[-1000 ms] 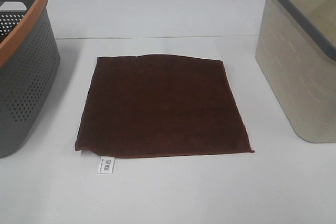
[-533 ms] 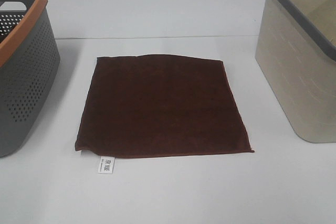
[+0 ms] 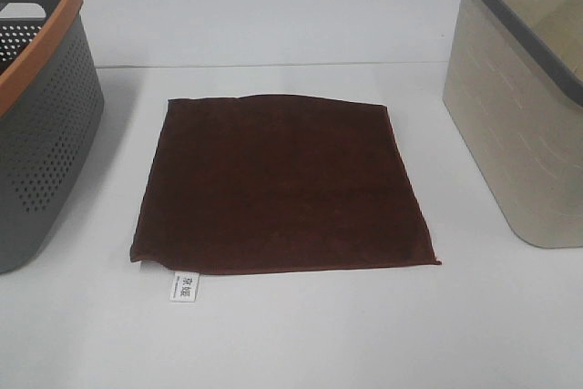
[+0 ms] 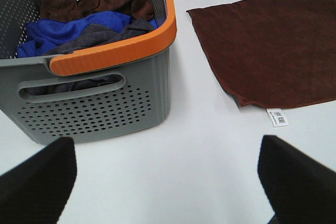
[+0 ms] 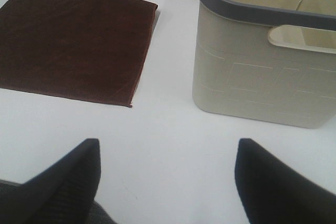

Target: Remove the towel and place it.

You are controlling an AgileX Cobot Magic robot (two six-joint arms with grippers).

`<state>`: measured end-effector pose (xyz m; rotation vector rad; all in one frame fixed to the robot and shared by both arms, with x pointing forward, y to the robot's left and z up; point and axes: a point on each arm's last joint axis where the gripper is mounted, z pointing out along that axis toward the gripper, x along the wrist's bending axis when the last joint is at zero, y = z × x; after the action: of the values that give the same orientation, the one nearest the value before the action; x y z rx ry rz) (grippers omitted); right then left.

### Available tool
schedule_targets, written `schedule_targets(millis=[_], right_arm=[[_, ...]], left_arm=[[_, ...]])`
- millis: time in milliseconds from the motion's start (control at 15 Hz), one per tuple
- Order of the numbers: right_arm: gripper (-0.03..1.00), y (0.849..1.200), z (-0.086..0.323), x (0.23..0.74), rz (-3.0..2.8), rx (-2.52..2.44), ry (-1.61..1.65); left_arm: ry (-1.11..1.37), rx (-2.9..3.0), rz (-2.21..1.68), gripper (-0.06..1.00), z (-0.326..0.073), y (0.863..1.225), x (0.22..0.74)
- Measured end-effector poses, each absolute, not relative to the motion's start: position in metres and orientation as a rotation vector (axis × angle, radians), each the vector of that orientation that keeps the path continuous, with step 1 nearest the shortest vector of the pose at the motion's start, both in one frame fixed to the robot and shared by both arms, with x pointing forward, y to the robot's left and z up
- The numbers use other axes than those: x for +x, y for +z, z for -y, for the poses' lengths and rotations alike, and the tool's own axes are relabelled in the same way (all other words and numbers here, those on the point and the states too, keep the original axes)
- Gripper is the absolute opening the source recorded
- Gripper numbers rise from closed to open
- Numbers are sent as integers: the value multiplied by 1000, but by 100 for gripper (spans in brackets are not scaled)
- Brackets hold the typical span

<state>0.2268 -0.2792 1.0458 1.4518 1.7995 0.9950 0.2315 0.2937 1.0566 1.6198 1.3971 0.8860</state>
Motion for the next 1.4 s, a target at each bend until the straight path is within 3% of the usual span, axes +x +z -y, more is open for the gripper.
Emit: schedule_targets(millis=[1400], right_arm=[[69,1046,279,227,-1799,1452,995]], left_arm=[[886,1620,-1397,89,-294,1057,232]])
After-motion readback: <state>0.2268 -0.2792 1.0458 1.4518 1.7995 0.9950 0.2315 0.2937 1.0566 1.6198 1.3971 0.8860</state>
